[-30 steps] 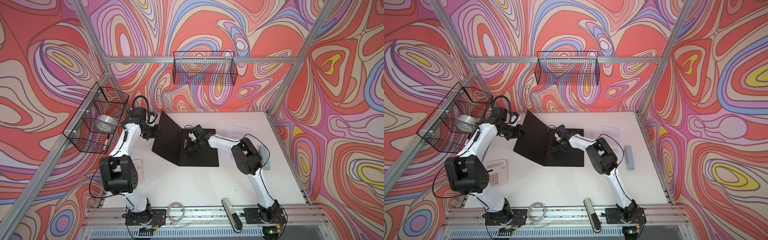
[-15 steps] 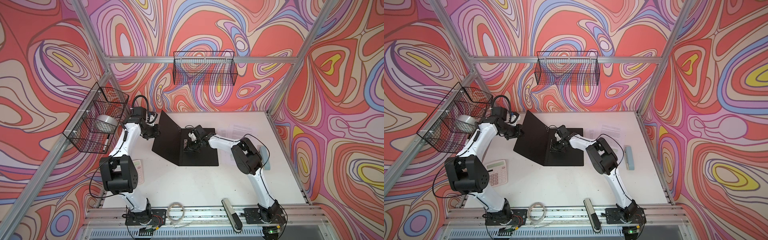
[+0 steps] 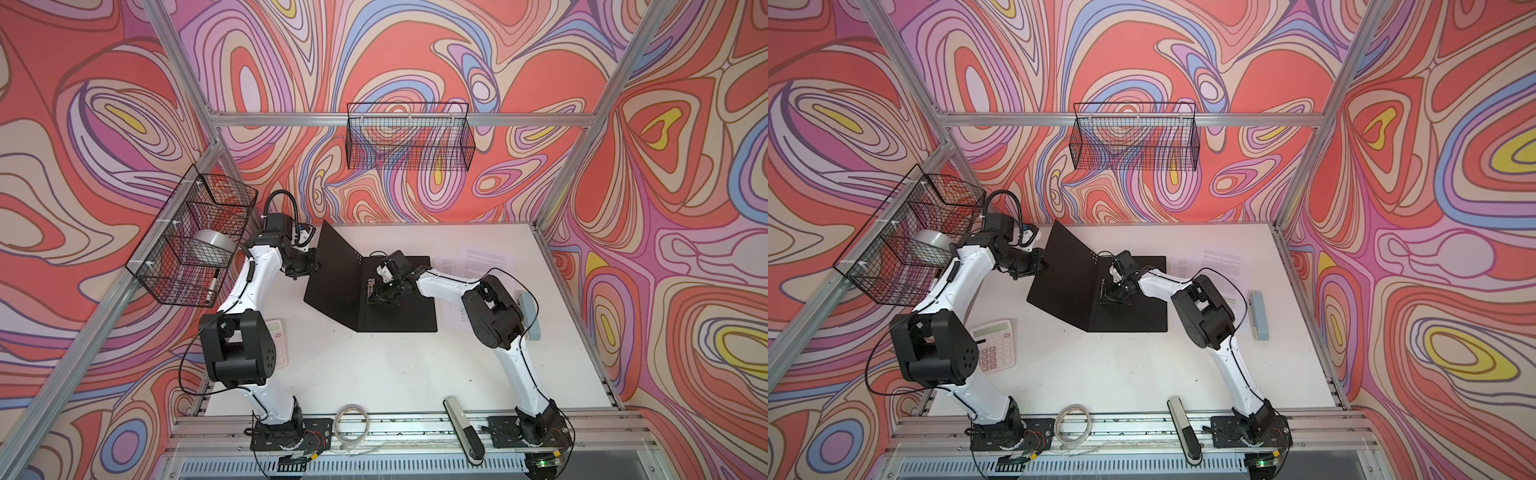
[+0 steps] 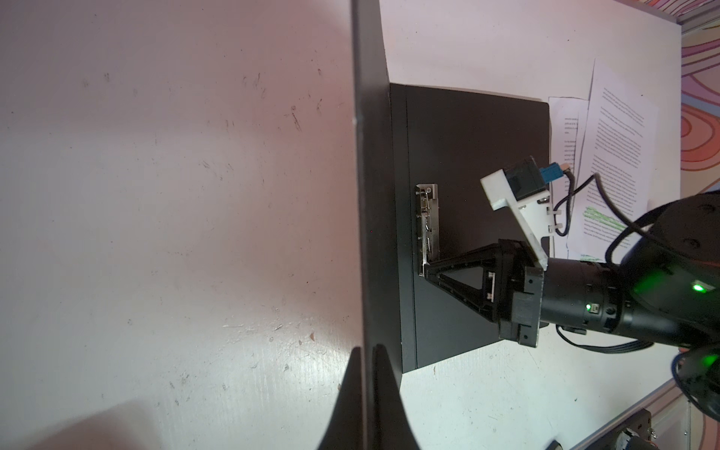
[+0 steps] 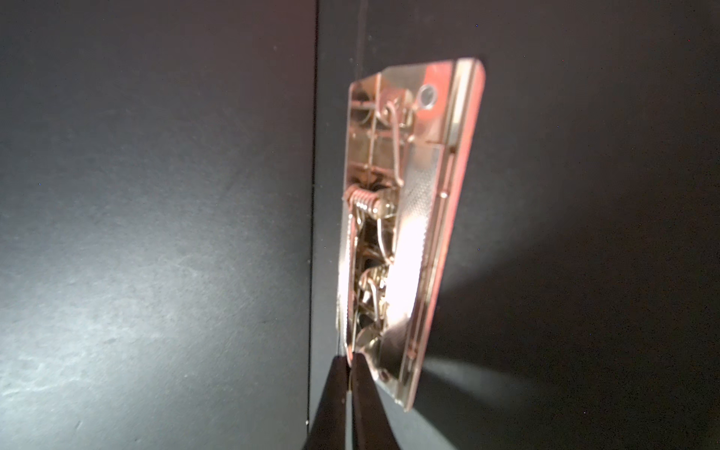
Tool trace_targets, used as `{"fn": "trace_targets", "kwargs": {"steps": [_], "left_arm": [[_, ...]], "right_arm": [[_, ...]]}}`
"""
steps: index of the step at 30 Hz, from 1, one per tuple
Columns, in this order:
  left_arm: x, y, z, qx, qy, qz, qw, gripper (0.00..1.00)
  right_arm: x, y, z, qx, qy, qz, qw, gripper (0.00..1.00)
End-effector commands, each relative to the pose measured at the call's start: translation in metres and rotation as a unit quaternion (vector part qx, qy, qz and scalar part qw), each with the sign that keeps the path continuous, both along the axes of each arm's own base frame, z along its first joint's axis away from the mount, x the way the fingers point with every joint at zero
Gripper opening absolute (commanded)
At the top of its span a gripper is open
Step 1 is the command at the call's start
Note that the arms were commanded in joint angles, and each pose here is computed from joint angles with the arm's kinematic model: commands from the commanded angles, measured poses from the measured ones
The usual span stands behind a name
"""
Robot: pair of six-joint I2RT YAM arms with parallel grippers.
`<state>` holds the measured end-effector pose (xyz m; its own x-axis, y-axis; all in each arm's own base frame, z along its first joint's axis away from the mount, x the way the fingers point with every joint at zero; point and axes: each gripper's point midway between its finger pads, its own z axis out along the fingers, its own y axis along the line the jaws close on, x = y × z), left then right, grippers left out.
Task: Put the files into the folder
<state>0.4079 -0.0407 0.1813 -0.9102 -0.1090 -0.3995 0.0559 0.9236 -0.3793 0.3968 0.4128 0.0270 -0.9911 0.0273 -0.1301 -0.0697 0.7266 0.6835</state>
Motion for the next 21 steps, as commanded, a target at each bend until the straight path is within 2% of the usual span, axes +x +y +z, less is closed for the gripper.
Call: {"fn": "trace_targets", "kwargs": {"steps": [1,10,21], "left_arm": [[-0.007,0.006,-0.005,0.016,0.019,-0.007,1.0,0.0],[-0.007,0.007,-0.005,0.017,0.019,-0.006,1.0,0.0],[-0.007,0.009,-0.004,0.018,0.018,-0.005,1.0,0.0]], "right_arm": [[-0.023,-0.043,-0.084,-0.121,0.062,-0.016,0.991,0.0],[-0.02,-0.044,-0.077,-0.122,0.053,-0.015,0.991,0.0],[-0.008,-0.033,-0.041,-0.096,0.026,-0.012,0.995,0.0]]}}
